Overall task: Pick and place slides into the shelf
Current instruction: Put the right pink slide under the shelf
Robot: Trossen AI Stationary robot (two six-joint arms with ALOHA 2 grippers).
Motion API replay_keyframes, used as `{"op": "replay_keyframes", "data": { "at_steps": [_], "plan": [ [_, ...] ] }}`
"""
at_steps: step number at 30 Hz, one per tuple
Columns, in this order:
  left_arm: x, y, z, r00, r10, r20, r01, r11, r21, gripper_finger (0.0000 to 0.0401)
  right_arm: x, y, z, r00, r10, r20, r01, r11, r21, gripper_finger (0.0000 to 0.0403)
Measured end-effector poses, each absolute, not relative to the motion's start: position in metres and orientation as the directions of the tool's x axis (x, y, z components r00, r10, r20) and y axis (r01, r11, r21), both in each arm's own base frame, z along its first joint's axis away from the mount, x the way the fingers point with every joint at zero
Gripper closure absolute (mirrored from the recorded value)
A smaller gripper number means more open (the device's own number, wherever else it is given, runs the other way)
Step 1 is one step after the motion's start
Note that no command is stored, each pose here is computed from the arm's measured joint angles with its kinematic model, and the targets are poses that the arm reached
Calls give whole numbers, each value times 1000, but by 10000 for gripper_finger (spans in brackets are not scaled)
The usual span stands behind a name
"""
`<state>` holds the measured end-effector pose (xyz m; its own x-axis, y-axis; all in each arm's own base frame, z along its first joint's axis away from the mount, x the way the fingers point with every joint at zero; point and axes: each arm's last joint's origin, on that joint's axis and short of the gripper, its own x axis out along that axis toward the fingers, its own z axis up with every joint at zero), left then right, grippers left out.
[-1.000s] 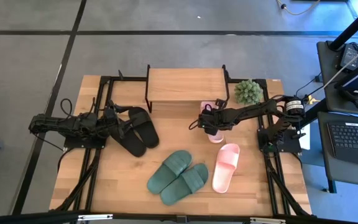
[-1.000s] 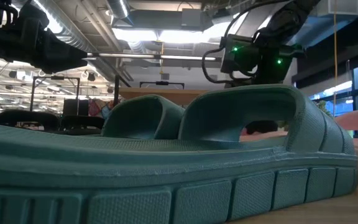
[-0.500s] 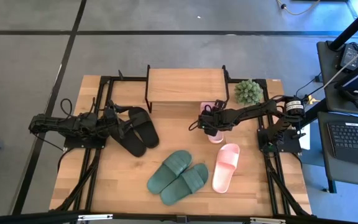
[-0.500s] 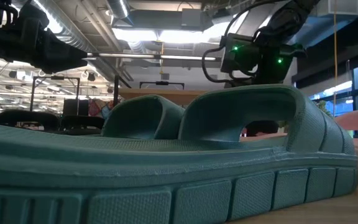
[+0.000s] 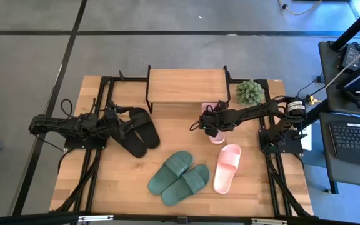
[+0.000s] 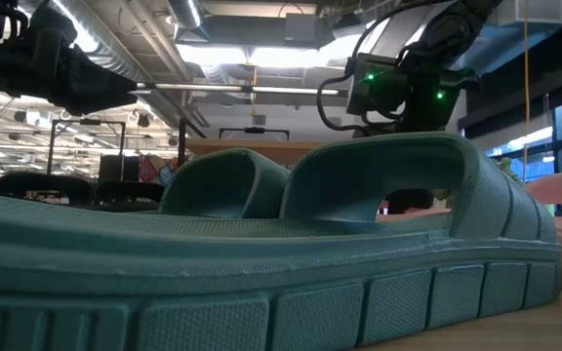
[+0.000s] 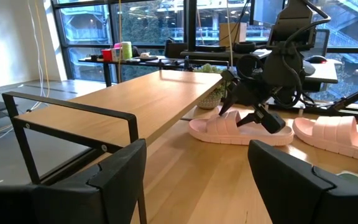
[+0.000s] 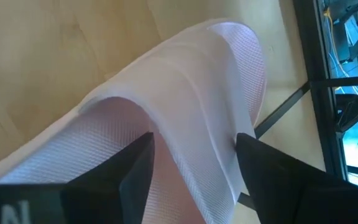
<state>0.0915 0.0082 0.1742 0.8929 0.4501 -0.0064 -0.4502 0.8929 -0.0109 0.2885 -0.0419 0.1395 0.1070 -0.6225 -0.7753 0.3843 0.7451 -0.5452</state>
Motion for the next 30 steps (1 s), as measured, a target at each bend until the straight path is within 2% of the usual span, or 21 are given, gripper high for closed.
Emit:
{"op": "replay_keyframes", "data": {
  "at_steps": [19, 30],
  "plan": [
    [92, 8, 174, 893, 450, -6, -450, 893, -11, 128, 290, -27, 140, 142, -591, -794, 463, 748, -475, 175],
    [92, 8, 174, 893, 450, -6, -450, 893, -11, 128, 283, -19, 169, 235, -570, -787, 491, 768, -410, 175]
  ]
}}
